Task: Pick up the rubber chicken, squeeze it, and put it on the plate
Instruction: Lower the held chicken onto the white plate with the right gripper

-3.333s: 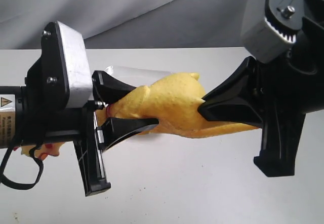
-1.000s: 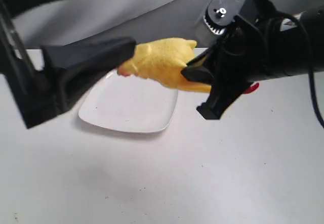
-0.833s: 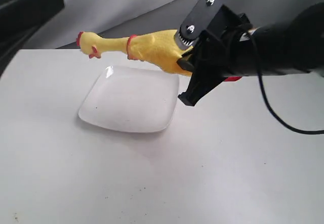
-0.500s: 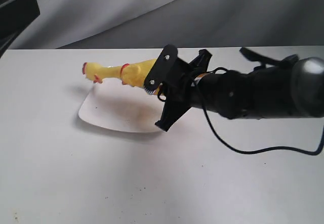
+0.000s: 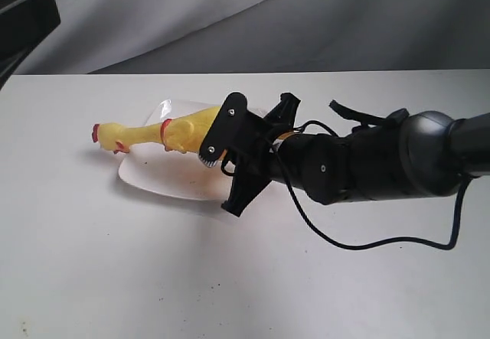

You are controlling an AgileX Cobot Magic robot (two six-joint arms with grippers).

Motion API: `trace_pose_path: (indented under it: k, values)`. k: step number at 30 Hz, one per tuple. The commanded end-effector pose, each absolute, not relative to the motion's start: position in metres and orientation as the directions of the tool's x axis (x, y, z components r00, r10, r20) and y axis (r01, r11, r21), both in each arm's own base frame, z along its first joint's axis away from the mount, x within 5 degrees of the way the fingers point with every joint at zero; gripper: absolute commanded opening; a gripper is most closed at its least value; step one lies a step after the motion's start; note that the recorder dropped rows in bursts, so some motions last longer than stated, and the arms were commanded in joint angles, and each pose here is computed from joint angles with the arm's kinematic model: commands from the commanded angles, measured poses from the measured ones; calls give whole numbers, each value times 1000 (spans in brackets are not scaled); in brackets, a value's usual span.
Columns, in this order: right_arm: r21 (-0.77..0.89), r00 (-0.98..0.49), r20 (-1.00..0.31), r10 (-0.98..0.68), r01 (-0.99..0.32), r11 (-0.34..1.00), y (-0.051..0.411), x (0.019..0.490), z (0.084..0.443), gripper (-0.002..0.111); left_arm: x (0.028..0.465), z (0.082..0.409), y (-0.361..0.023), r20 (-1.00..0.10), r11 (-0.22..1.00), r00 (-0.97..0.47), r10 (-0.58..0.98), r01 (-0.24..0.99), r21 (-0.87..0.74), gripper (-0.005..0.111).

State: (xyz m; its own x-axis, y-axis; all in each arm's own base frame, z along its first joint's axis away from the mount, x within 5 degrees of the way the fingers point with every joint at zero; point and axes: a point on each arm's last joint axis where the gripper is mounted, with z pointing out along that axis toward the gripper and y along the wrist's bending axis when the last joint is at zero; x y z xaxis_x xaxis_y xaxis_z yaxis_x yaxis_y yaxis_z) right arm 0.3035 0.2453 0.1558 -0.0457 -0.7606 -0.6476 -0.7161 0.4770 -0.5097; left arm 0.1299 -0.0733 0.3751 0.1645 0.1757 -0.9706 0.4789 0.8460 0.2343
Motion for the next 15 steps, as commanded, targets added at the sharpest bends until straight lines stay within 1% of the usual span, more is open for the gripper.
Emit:
trace_pose_path:
  k: [1, 3, 5, 15]
  values:
    - [-539, -6, -686, -728, -667, 514, 243, 303, 180, 0, 130, 374, -72, -973, 854, 156, 168, 470, 223, 105]
    - [-542, 10, -702, -712, -656, 526, 242, 301, 194, 0, 130, 374, -72, -973, 854, 156, 168, 470, 223, 105]
    - [-522, -11, -714, -700, -658, 543, 241, 300, 196, 0, 130, 374, -72, -973, 854, 156, 168, 470, 223, 105]
    - [-485, -77, -658, -749, -718, 500, 243, 301, 158, 0, 130, 374, -72, -973, 854, 156, 168, 470, 223, 105]
